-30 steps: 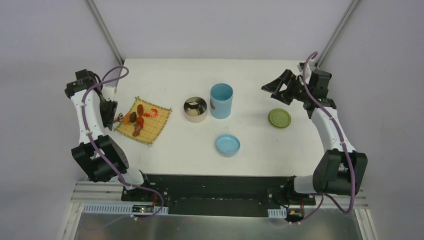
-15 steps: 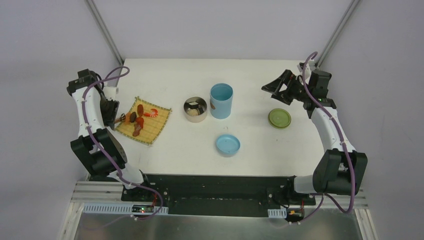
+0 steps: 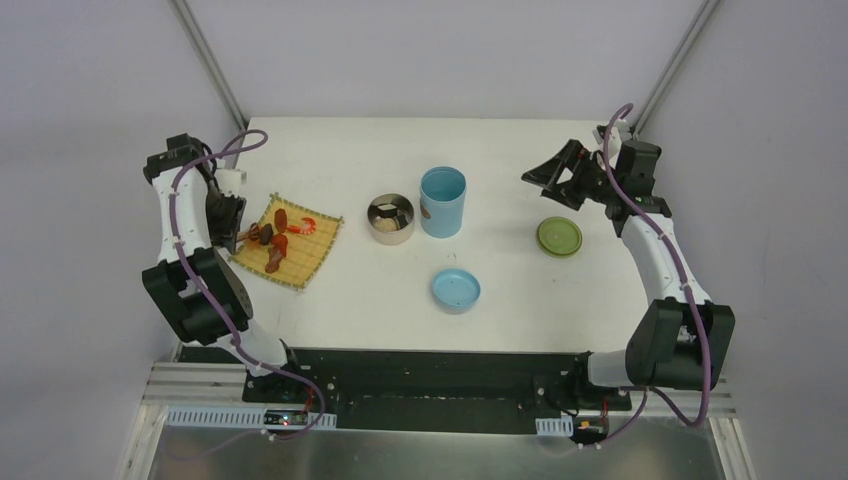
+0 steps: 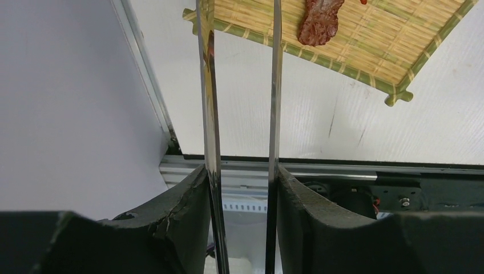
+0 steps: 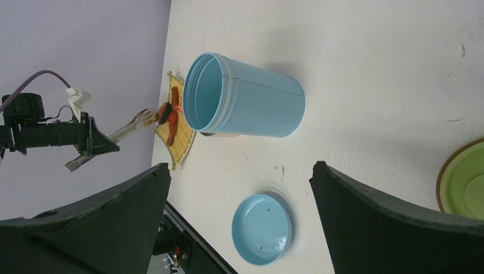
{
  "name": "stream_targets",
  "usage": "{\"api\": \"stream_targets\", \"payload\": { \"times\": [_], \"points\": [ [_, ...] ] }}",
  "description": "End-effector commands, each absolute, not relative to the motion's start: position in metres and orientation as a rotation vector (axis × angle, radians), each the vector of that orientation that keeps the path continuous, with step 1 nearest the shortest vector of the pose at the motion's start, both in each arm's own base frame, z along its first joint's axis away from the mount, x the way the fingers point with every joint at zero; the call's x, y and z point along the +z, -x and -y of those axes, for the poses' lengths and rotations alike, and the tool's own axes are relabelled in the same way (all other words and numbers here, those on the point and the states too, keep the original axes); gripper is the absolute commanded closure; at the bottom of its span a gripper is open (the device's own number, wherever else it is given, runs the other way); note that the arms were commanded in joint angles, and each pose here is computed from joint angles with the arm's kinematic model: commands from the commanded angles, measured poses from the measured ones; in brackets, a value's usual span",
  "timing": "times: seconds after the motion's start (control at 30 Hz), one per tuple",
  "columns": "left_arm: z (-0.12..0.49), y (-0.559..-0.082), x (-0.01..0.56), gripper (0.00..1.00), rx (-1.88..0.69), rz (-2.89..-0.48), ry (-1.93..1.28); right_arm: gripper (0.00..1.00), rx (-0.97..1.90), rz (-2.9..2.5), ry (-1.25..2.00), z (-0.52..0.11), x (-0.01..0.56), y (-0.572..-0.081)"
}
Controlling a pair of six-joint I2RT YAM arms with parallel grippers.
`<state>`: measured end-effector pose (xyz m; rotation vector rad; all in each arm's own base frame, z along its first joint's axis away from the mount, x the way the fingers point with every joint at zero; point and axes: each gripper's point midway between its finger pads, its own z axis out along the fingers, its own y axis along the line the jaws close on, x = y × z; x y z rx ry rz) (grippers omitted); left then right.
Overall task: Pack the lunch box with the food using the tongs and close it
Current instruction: Pick up the fake food from the plate.
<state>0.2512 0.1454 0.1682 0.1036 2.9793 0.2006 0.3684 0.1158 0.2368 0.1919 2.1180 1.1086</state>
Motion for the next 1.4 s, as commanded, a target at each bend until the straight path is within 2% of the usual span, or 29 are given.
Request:
{"api": "stream_targets", "payload": {
  "times": [0.0, 0.3, 0.73, 1.17, 1.37],
  "points": [
    [-0.150, -0.256, 0.169, 0.59, 0.245, -2.993, -0.116, 0.02, 1.088, -2.075, -0.123, -0.117, 0.254, -0.374],
    [-0.148, -0.253, 0.160, 0.61, 0.256, -3.026, -0.142, 0.02, 1.094, -2.073, -0.129, -0.118, 0.254, -0.376],
    [-0.145, -0.251, 0.152, 0.58, 0.243, -3.060, -0.147, 0.02, 1.098, -2.071, -0.127, -0.119, 0.256, -0.377],
    [-0.135, -0.246, 0.188, 0.79, 0.249, -2.962, -0.074, 0.02, 1.089, -2.065, -0.121, -0.118, 0.259, -0.376],
    [-0.128, -0.240, 0.201, 0.85, 0.241, -2.921, -0.075, 0.02, 1.093, -2.067, -0.115, -0.119, 0.259, -0.376]
  ]
}}
